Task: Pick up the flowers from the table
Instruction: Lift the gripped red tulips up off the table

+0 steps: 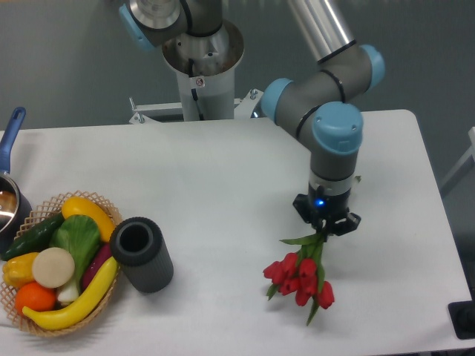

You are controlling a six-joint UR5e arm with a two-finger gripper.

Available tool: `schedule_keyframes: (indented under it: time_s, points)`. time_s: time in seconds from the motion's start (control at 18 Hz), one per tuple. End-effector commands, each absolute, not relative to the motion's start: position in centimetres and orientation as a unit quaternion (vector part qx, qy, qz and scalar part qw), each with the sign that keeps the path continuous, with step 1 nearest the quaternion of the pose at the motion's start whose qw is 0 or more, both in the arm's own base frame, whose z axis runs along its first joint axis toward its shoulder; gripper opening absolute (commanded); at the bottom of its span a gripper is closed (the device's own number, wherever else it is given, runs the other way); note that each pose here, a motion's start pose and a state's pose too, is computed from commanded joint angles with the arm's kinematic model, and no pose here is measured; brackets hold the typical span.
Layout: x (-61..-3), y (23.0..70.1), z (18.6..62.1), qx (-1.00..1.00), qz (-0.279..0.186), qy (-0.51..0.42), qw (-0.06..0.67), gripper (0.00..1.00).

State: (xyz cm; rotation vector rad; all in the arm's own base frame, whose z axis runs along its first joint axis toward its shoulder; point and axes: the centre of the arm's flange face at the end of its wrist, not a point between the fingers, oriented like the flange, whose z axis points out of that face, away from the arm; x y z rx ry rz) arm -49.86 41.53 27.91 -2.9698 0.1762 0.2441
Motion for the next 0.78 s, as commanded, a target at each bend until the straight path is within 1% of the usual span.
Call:
schedule_keyframes:
  time_s: [0.39, 0.67, 0.78]
  points:
    - [-50.8, 41.7, 30.4, -0.992, 0.082, 0.082, 0.05, 0.02]
    - [-50.8, 41.7, 30.9, -0.992, 0.08, 0.083, 0.047, 0.03]
    - [-50.6, 41.5, 31.3, -0.989, 0.083, 0.112, 0.046, 0.03]
